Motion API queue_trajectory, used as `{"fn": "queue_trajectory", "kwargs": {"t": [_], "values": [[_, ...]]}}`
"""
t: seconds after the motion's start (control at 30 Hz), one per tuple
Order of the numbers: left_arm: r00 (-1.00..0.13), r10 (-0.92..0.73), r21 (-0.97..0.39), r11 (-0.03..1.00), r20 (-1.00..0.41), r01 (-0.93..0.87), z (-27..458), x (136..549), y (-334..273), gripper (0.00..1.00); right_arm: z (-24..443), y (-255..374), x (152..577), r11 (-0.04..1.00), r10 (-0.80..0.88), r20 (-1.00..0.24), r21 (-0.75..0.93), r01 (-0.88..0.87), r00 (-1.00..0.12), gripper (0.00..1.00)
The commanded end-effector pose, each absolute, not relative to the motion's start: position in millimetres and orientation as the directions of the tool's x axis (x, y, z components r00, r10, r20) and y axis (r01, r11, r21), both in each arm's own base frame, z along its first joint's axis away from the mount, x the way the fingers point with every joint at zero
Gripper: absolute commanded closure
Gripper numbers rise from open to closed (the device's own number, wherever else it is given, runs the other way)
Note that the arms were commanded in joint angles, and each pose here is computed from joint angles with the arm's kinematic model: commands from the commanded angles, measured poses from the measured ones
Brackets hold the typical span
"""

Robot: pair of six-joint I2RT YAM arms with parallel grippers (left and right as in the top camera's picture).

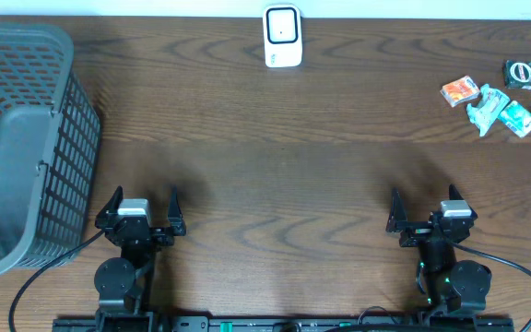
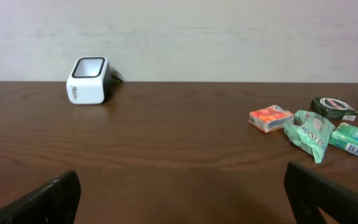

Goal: Scan the item barcode

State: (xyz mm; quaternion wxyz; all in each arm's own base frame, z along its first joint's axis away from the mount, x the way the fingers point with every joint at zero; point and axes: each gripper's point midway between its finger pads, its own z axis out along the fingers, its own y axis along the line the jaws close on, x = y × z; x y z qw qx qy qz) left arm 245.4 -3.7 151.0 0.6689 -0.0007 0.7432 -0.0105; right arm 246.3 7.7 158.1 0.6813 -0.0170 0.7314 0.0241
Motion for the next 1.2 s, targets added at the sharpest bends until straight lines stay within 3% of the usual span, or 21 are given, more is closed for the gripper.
{"fn": "queue_trajectory", "kwargs": {"t": [0.0,1.17], "values": [[-0.157,-0.005,-0.005,1.000,-0.988,0.003,135.8,243.7,-1.9,0.02,157.6,7.7,246.0,0.998,-0.007,-0.998,-0.003,-0.056,-0.070,0.01],[-0.157,-0.010,-0.010,1.000,-0.988,-0.001,135.9,243.7,-0.5,0.02,157.6,7.7,246.0,0.998,-0.007,-0.998,-0.003,-0.056,-0.070,0.01]]}}
